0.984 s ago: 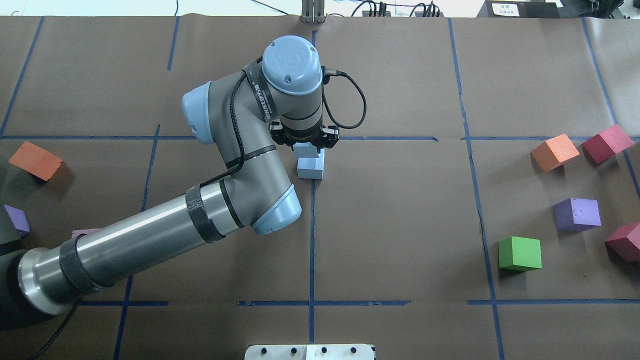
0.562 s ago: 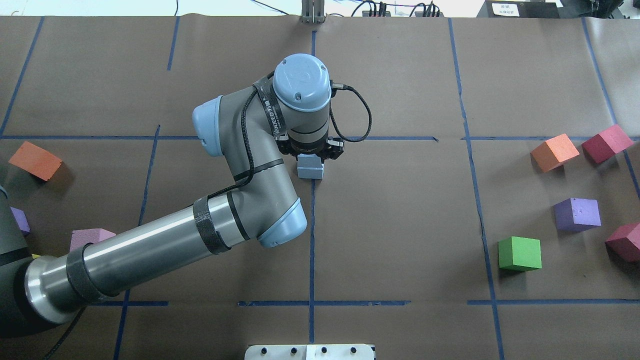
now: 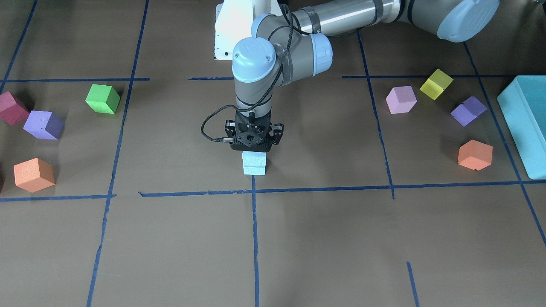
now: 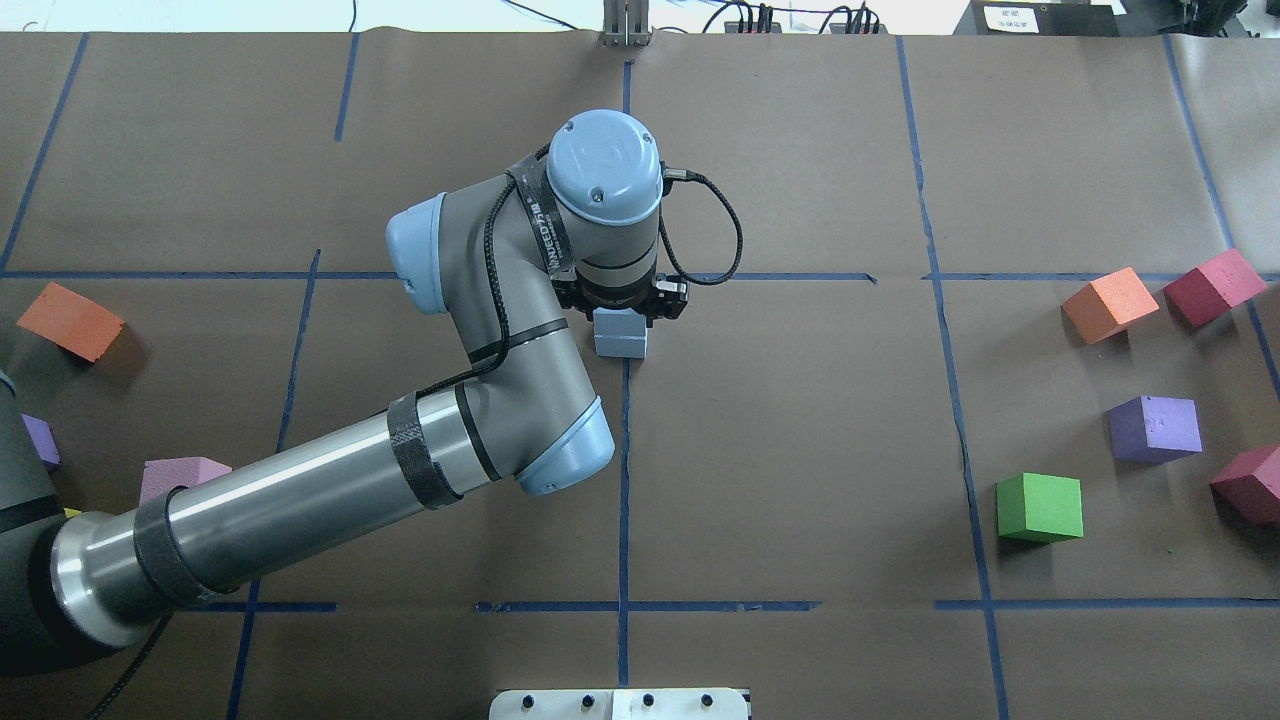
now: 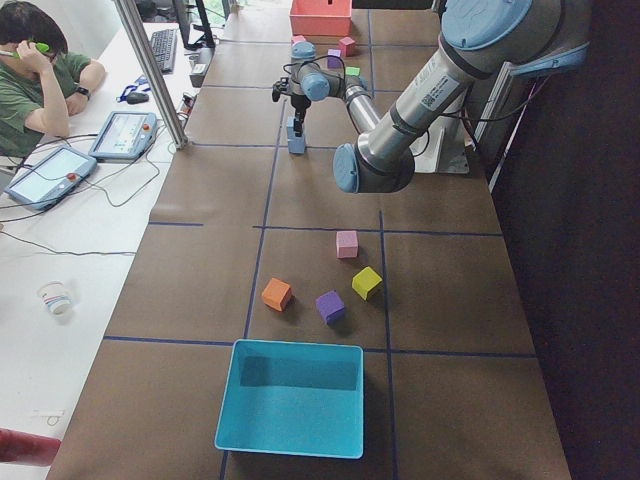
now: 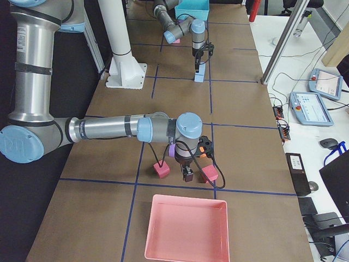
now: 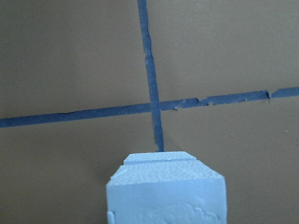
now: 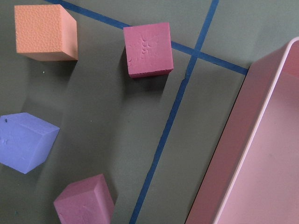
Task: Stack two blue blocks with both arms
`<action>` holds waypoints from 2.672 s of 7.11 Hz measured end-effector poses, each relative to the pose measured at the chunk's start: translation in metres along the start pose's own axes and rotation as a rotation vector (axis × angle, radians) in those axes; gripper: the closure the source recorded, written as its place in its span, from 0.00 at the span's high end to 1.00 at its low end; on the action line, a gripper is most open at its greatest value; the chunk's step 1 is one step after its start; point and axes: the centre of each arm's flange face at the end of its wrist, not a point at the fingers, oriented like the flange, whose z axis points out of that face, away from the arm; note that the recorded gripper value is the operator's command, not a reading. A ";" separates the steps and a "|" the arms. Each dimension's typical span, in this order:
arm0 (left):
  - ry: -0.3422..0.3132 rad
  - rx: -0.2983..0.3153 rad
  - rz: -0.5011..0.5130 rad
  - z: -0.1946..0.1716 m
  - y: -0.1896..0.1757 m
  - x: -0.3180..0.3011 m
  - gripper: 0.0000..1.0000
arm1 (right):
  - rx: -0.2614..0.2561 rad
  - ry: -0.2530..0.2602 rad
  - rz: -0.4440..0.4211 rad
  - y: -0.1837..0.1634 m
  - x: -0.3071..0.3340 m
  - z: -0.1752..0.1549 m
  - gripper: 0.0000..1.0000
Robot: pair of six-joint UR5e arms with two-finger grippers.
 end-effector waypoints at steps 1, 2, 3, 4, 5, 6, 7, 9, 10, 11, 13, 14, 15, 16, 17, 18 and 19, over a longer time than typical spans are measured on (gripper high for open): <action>0.002 0.001 0.001 -0.001 0.000 0.001 1.00 | 0.000 0.000 0.000 0.000 0.000 0.000 1.00; 0.006 0.004 0.001 -0.006 0.000 0.001 1.00 | 0.000 0.000 0.000 0.000 0.000 0.000 1.00; 0.012 0.008 -0.004 -0.017 -0.003 0.000 1.00 | 0.000 -0.001 0.000 0.000 0.000 0.000 1.00; 0.013 0.002 -0.008 -0.038 -0.009 -0.010 1.00 | 0.000 -0.001 0.000 0.000 0.000 0.000 1.00; 0.003 -0.019 0.011 -0.062 -0.015 -0.041 1.00 | 0.000 -0.001 0.000 0.000 0.000 0.000 1.00; -0.011 -0.029 0.057 -0.078 -0.014 -0.094 1.00 | -0.001 -0.001 0.001 0.001 0.000 0.001 1.00; -0.025 -0.033 0.123 -0.089 -0.009 -0.167 1.00 | -0.004 -0.004 0.005 0.001 0.002 0.002 0.99; -0.053 -0.054 0.232 -0.115 -0.009 -0.337 1.00 | -0.019 -0.048 0.033 0.004 0.010 0.016 0.99; -0.053 -0.076 0.263 -0.132 -0.007 -0.432 1.00 | -0.024 -0.063 0.062 0.004 0.013 0.021 0.99; -0.039 -0.089 0.269 -0.152 0.001 -0.524 1.00 | -0.026 -0.068 0.107 0.004 0.013 0.022 0.99; -0.020 -0.102 0.177 -0.174 0.045 -0.671 1.00 | -0.026 -0.068 0.150 0.003 0.013 0.022 1.00; -0.019 -0.120 0.145 -0.171 0.071 -0.720 1.00 | -0.026 -0.068 0.154 0.003 0.014 0.022 1.00; -0.016 -0.140 0.119 -0.165 0.093 -0.757 1.00 | -0.026 -0.068 0.155 0.003 0.013 0.022 1.00; -0.014 -0.158 0.087 -0.159 0.113 -0.782 1.00 | -0.025 -0.068 0.154 0.003 0.013 0.022 1.00; -0.014 -0.179 0.057 -0.151 0.126 -0.798 1.00 | -0.024 -0.069 0.152 0.003 0.013 0.022 1.00; -0.014 -0.204 0.027 -0.139 0.137 -0.812 1.00 | -0.024 -0.069 0.150 0.004 0.013 0.022 1.00; -0.014 -0.218 0.009 -0.130 0.143 -0.823 1.00 | -0.023 -0.069 0.149 0.004 0.013 0.022 1.00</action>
